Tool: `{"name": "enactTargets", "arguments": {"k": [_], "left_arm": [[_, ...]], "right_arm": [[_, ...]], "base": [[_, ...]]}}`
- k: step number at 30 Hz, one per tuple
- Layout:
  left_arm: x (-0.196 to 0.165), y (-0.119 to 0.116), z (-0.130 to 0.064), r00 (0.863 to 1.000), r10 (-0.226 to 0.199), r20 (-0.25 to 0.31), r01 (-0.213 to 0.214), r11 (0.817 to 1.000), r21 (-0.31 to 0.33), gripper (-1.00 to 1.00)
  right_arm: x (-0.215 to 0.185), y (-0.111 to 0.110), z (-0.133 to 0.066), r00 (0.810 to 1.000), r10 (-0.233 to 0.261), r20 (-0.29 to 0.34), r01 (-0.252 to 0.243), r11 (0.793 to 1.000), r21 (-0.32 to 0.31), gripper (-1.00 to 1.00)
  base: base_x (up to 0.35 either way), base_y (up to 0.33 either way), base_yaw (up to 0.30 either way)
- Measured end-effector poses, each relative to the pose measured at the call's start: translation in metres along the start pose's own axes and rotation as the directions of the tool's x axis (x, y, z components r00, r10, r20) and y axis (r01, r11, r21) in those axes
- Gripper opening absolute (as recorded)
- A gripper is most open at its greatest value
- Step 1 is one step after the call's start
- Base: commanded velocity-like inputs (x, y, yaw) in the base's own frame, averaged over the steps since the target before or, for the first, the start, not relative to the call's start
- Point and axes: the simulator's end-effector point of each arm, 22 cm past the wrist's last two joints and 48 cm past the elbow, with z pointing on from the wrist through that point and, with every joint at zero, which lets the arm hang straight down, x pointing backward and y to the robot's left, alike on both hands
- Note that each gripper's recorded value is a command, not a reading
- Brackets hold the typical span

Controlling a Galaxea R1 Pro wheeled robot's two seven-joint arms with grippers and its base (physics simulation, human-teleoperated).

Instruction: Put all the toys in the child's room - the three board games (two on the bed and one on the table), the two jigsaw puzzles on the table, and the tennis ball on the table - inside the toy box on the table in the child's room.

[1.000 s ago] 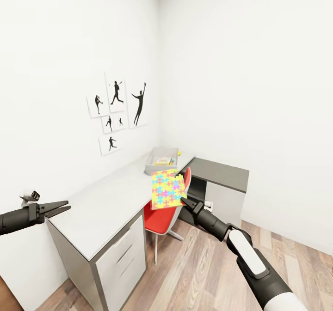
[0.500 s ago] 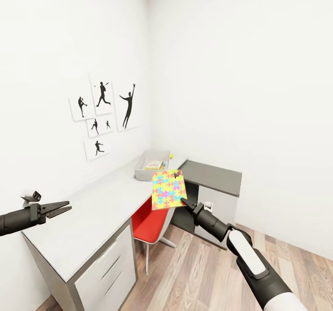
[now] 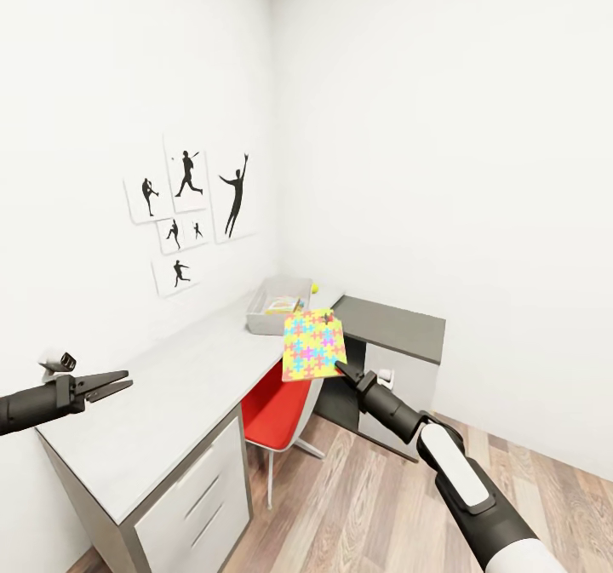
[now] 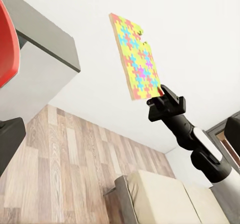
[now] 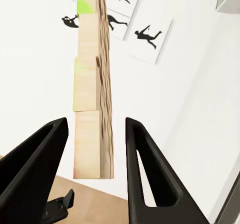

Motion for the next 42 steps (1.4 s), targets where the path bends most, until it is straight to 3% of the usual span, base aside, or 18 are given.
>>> {"name": "enactTargets", "arguments": {"k": [9, 18, 42], "left_arm": [[0.0, 0.0, 0.0, 1.0, 0.0, -0.001, 0.0, 1.0, 0.0, 1.0], [0.001, 0.0, 0.001, 1.0, 0.0, -0.002, 0.0, 1.0, 0.0, 1.0], [0.008, 0.017, 0.007, 0.999, -0.031, -0.019, 0.031, 0.999, -0.014, 1.0]], "right_arm": [[-0.001, 0.002, 0.0, 1.0, -0.001, 0.001, 0.001, 1.0, -0.004, -1.0], [-0.005, 0.025, 0.003, 1.0, -0.029, 0.003, 0.029, 0.999, -0.043, -1.0], [-0.001, 0.006, 0.005, 1.0, -0.007, -0.005, 0.007, 1.0, -0.023, -1.0]], "base": [[0.0, -0.048, 0.0], [0.016, -0.159, 0.0], [0.069, -0.079, 0.0]]}}
